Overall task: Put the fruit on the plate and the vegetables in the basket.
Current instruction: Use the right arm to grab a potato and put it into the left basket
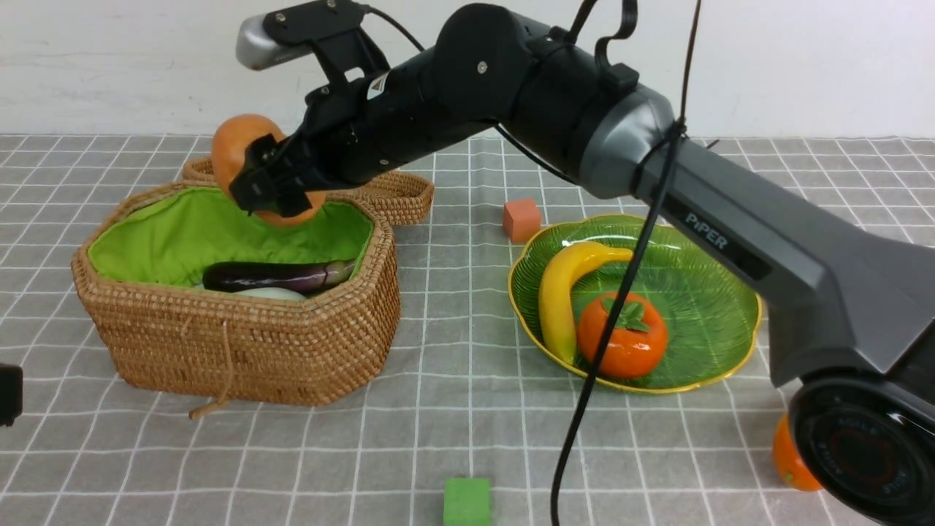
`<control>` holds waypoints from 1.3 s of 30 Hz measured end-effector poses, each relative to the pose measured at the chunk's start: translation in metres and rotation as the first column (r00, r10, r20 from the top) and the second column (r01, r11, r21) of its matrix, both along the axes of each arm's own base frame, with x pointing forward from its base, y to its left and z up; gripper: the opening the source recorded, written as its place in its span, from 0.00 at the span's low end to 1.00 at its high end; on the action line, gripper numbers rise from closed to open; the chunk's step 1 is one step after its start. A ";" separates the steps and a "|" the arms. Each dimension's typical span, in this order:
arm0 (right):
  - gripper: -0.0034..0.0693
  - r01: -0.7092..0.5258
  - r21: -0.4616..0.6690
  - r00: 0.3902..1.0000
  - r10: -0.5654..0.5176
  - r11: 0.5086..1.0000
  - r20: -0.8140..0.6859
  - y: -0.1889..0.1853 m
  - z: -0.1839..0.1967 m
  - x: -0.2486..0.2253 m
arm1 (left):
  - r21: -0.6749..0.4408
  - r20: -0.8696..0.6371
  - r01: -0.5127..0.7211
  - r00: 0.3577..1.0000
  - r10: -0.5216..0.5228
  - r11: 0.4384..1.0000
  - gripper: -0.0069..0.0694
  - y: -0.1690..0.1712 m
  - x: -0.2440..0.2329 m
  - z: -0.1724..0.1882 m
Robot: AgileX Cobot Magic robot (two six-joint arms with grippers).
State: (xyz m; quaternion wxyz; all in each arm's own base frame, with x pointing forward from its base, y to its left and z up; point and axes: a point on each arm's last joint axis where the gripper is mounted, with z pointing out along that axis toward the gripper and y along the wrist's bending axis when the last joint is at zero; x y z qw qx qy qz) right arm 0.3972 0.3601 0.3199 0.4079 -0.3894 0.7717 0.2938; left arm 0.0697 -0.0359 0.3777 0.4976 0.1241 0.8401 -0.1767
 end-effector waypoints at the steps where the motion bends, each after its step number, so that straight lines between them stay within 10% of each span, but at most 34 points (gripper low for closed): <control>1: 0.90 0.000 -0.005 1.000 0.000 1.000 0.001 0.000 0.000 0.000 | -0.007 -0.001 -0.003 1.000 0.003 1.000 0.07 0.000 0.000 0.000; 39: 0.91 -0.043 -0.060 0.999 0.044 0.997 0.019 0.009 -0.029 0.012 | -0.001 0.083 -0.002 0.997 0.002 1.000 0.07 0.000 0.003 0.006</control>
